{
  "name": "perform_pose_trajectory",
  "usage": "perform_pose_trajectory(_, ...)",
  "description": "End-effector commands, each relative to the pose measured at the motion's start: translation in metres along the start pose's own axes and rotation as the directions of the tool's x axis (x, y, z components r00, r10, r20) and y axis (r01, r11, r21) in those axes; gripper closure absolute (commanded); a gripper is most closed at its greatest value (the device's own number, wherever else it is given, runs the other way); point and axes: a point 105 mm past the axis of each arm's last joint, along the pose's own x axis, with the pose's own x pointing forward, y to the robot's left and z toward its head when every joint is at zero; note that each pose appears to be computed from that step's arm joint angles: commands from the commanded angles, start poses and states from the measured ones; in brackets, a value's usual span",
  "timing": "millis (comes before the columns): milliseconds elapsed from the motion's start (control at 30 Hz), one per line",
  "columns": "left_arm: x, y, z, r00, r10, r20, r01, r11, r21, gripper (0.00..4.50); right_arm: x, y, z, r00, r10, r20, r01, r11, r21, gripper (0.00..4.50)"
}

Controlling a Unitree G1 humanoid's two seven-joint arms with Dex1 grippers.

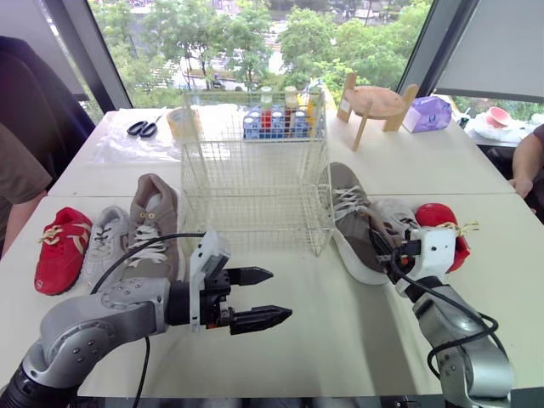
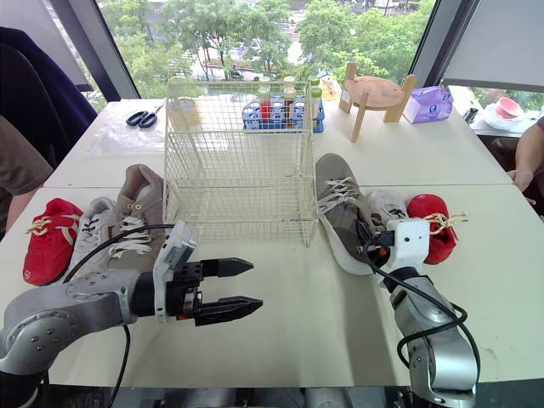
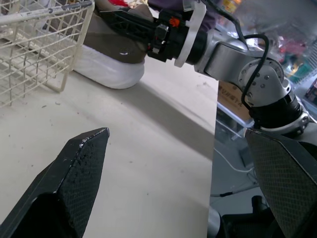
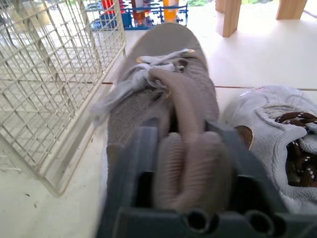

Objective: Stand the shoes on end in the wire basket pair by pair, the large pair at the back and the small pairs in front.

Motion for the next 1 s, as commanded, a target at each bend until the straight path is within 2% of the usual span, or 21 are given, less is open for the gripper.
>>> perform_pose_trajectory(33,-0.001,-0.001,0.006,1.000,-0.013,0.011,0.013,1.000,0.025,0.00,0.003,-0.008,-0.013,0.998,-0.055,-0.040,0.056,0.998,0.025,4.18)
perform_pose_trajectory(133,-0.004,0.000,0.017,0.998,-0.028,0.048,0.027,0.999,0.024,0.00,0.013,-0.019,0.020,0.993,-0.090,0.073,0.086,0.995,0.051,4.20)
perform_pose_trajectory(267,-0.012,0.001,0.048,0.983,-0.081,0.162,0.084,0.996,-0.006,0.00,0.024,-0.040,0.102,0.941,-0.111,0.318,0.076,0.990,0.122,4.20)
perform_pose_trajectory(400,-0.025,-0.003,0.082,0.948,-0.141,0.284,0.155,0.987,-0.028,0.00,0.014,-0.052,0.183,0.848,-0.091,0.522,0.010,0.988,0.156,4.20)
perform_pose_trajectory(500,-0.034,0.000,0.116,0.908,-0.133,0.398,0.146,0.989,-0.003,0.00,0.003,-0.049,0.227,0.789,-0.011,0.614,-0.061,0.994,0.096,4.20)
perform_pose_trajectory(567,-0.048,0.001,0.157,0.840,-0.132,0.526,0.140,0.990,0.026,0.00,-0.005,-0.034,0.261,0.737,0.116,0.666,-0.152,0.988,-0.003,4.20)
perform_pose_trajectory(667,-0.074,0.002,0.209,0.746,-0.129,0.653,0.114,0.991,0.065,0.00,-0.014,0.003,0.291,0.661,0.366,0.656,-0.302,0.929,-0.214,4.20)
perform_pose_trajectory(767,-0.107,0.012,0.249,0.673,-0.092,0.734,0.053,0.996,0.076,0.00,-0.022,0.040,0.295,0.607,0.617,0.501,-0.401,0.782,-0.477,4.20)
perform_pose_trajectory(1000,-0.128,0.034,0.264,0.722,-0.016,0.691,-0.025,0.998,0.050,0.00,-0.028,0.065,0.297,0.528,0.806,0.267,-0.441,0.529,-0.725,4.20)
